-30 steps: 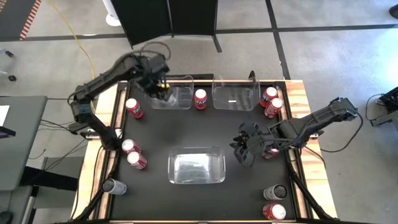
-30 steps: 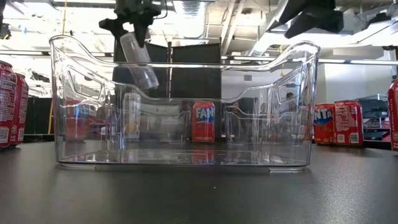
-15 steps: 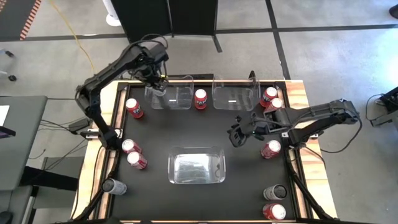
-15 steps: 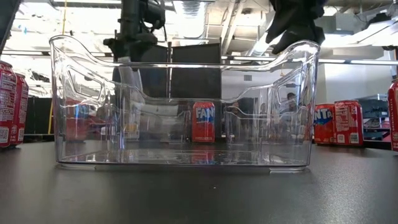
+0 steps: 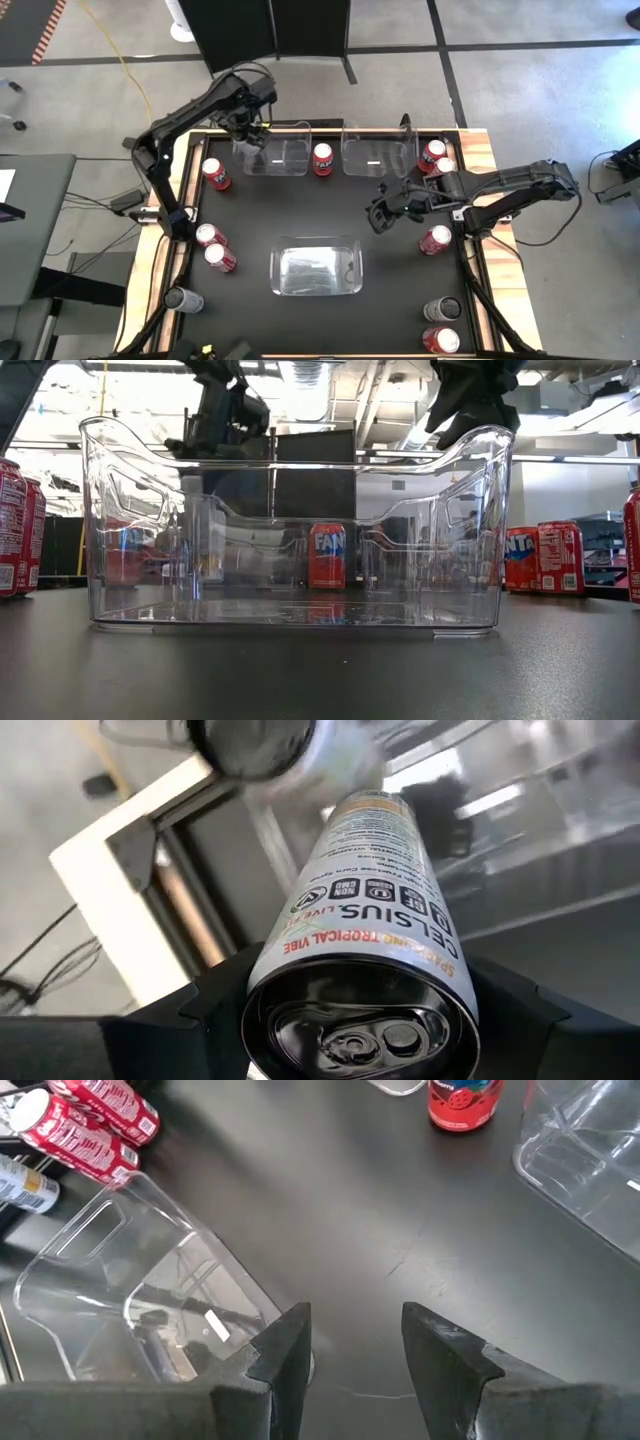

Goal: Sort soda cans
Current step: Put the bottom white-yellow soda can into the top left transparent bin, then put the left white-yellow soda can into the top left transparent bin

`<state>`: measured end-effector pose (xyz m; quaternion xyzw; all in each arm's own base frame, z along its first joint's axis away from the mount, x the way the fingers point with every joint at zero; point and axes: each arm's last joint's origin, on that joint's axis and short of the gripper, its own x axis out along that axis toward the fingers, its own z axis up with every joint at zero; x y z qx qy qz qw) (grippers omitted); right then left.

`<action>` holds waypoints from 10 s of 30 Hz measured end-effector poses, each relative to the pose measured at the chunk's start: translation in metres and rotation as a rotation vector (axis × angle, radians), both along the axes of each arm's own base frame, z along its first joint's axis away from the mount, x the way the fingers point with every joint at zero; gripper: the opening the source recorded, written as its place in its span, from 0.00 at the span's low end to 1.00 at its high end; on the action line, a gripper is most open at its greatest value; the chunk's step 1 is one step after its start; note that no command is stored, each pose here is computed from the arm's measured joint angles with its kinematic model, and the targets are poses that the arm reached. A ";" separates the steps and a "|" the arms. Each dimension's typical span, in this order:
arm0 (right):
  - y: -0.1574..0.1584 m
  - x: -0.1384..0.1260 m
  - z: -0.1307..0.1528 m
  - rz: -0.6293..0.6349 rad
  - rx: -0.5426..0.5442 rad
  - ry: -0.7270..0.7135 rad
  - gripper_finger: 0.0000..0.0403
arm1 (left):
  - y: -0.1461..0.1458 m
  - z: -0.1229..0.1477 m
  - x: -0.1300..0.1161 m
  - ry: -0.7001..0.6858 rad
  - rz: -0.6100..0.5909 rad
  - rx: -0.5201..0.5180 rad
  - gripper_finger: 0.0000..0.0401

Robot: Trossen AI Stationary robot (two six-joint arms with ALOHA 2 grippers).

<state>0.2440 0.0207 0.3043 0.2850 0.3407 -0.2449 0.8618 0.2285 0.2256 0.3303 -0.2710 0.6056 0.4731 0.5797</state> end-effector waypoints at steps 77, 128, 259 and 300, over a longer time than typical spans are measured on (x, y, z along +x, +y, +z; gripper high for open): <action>0.007 0.000 0.001 0.050 -0.026 -0.001 0.52 | 0.010 -0.022 -0.022 0.008 0.042 -0.135 0.83; 0.041 0.005 0.010 0.277 0.047 -0.132 0.51 | -0.259 0.182 -0.059 -1.217 -0.613 0.312 0.83; 0.054 0.006 -0.006 0.067 -0.044 -0.275 0.51 | -0.384 -0.061 -0.126 -0.077 -0.069 -0.669 0.84; 0.053 0.006 -0.006 0.068 -0.057 -0.272 0.51 | -0.391 -0.026 -0.104 -0.154 -0.004 -0.797 0.62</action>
